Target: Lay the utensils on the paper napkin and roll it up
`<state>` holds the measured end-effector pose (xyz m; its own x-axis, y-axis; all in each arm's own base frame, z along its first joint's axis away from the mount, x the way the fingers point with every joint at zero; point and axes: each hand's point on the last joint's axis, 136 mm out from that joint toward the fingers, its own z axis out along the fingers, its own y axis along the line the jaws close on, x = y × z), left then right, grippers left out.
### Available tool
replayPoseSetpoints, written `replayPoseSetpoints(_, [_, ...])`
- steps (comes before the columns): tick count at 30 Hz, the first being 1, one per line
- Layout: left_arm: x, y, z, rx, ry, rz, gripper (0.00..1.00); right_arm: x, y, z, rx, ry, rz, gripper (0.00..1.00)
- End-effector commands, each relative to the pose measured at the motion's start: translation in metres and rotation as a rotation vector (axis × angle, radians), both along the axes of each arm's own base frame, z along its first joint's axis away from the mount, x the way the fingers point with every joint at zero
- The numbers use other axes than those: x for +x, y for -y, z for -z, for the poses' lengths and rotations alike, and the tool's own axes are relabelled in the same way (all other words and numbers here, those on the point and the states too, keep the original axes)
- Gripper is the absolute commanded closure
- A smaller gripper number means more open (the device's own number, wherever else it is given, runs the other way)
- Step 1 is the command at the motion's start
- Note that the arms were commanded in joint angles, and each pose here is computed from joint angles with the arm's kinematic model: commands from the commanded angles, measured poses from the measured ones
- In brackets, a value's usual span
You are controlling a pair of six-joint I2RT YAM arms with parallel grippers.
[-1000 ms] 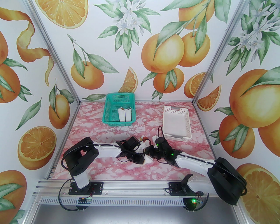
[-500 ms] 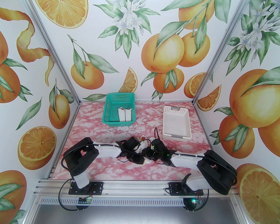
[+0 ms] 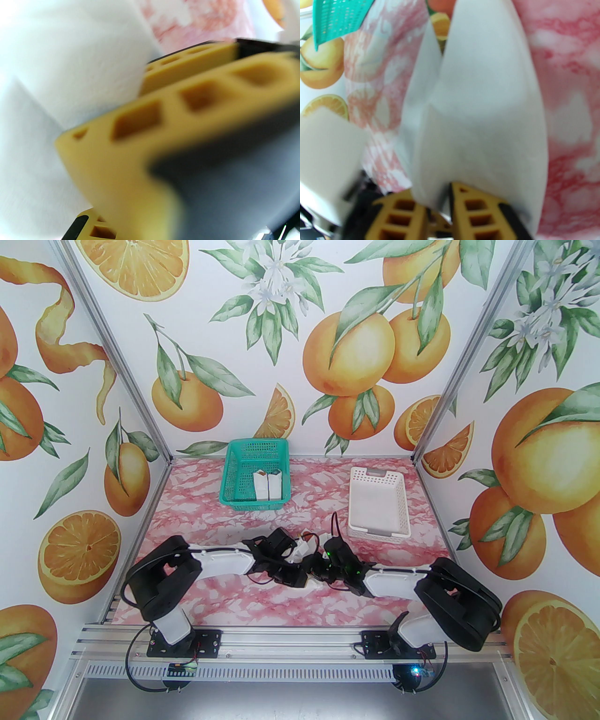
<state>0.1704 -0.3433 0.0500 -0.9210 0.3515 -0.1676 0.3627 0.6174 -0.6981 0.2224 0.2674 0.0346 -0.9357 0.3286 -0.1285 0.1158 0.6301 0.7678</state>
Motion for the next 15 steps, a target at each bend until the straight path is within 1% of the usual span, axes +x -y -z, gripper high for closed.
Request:
replayPoseSetpoints(1, [0.020, -0.005, -0.034, -0.094, 0.053, -0.050, 0.77, -0.013, 0.010, 0.020, -0.057, -0.046, -0.006, 0.73])
replayPoseSetpoints(7, [0.042, -0.026, -0.056, -0.143, 0.070, -0.143, 0.73, -0.014, 0.010, 0.021, -0.061, -0.049, -0.011, 0.68])
replayPoseSetpoints(11, [0.059, -0.037, -0.060, -0.175, 0.058, -0.223, 0.69, -0.014, 0.010, 0.020, -0.059, -0.045, -0.015, 0.65])
replayPoseSetpoints(15, [0.074, -0.039, -0.063, -0.207, 0.054, -0.283, 0.67, -0.014, 0.010, 0.019, -0.060, -0.041, -0.017, 0.60])
